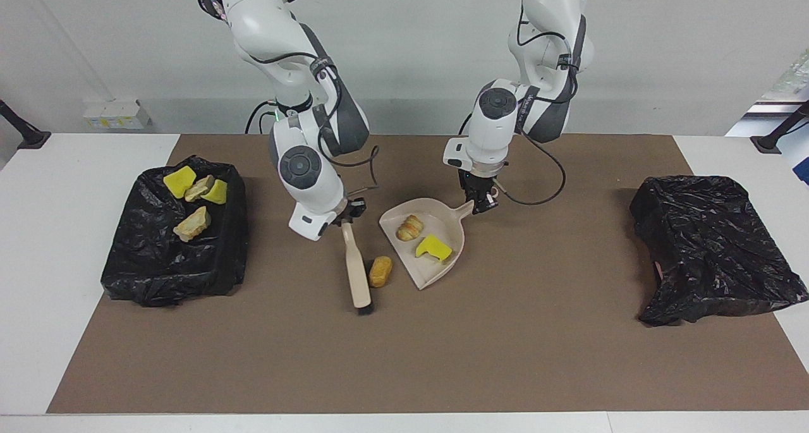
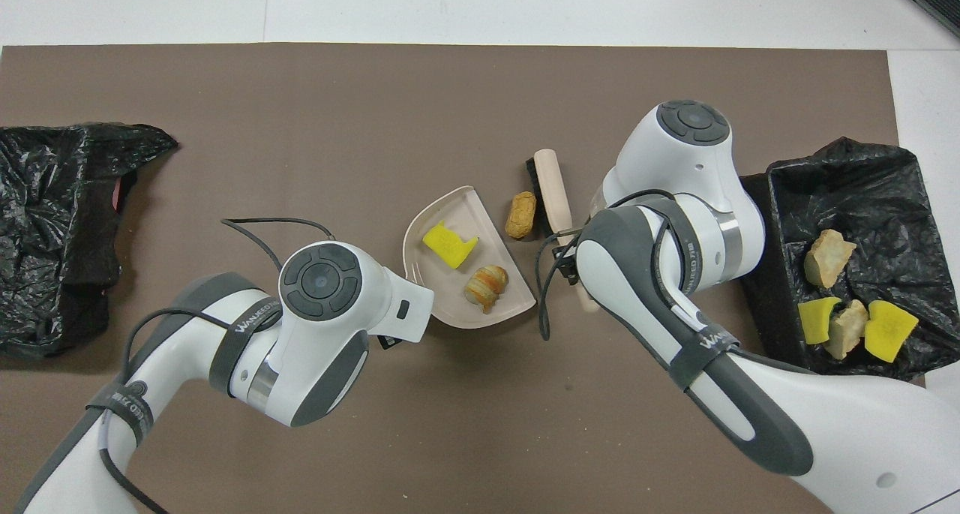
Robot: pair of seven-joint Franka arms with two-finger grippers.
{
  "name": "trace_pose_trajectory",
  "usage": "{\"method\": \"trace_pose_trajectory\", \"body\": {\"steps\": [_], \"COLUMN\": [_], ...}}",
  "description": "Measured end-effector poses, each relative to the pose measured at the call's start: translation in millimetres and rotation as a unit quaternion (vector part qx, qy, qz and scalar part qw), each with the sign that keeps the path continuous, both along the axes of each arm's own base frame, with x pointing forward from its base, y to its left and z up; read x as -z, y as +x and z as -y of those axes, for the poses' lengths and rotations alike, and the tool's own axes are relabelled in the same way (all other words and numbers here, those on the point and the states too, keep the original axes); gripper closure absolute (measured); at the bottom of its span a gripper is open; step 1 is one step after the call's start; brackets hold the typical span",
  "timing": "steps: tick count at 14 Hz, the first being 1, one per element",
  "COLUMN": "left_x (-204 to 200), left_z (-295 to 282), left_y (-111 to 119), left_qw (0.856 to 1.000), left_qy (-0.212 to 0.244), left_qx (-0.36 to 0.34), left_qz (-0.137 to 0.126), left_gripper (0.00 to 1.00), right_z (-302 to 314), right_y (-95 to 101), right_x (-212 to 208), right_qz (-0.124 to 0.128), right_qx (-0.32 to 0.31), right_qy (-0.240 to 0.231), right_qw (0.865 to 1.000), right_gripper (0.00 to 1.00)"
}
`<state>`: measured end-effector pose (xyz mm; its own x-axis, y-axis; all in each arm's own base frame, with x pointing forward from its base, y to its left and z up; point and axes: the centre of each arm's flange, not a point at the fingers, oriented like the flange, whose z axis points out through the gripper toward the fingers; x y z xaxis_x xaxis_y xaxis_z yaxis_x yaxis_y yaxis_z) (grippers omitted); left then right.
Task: Sweep and dump trash in bin
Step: 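Sweep the remaining bread piece into the dustpan with the right gripper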
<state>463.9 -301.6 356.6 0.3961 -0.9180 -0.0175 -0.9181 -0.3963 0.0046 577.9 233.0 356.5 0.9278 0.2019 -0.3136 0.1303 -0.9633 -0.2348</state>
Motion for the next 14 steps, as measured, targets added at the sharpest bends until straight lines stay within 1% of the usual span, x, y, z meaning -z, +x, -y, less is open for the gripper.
{"method": "trace_pose_trajectory", "body": {"steps": [2,5,7,8,9,10,11,12,14], "left_x": [0,0,-1,0,0,0,0,0,0], "left_z": [0,0,1,1,1,1,1,1,1], "left_y": [0,0,1,2,2,2,2,2,2], "left_qw": [1.0,1.0,1.0,1.0,1.0,1.0,1.0,1.0,1.0], "left_qy": [0.0,0.0,-0.004,-0.006,-0.007,-0.008,-0.008,-0.008,-0.008], "left_qx": [0.0,0.009,0.014,0.017,0.018,0.019,0.019,0.019,0.019], "left_qz": [0.0,0.001,0.007,0.01,0.012,0.012,0.012,0.012,0.012], "left_gripper": [0.69,0.69,0.69,0.69,0.69,0.69,0.69,0.69,0.69], "right_z": [-12,-5,-12,-20,-24,-22,-17,-10,7], "right_y": [-6.8,-13.8,-23.3,-30.4,-32.5,-27.6,-19.5,-11.4,3.8], "right_x": [-6,-26,-36,-38,-39,-40,-39,-40,-43], "right_qz": [-0.011,-0.023,-0.036,-0.038,-0.022,0.01,0.048,0.08,0.126], "right_qx": [0.009,0.004,0.007,0.002,-0.006,-0.013,-0.022,-0.031,-0.051], "right_qy": [0.009,0.012,0.041,0.045,0.037,0.019,-0.004,-0.026,-0.069], "right_qw": [1.0,1.0,0.998,0.998,0.999,1.0,0.999,0.996,0.988], "right_gripper": [0.74,0.74,0.74,0.74,0.74,0.74,0.74,0.74,0.74]}}
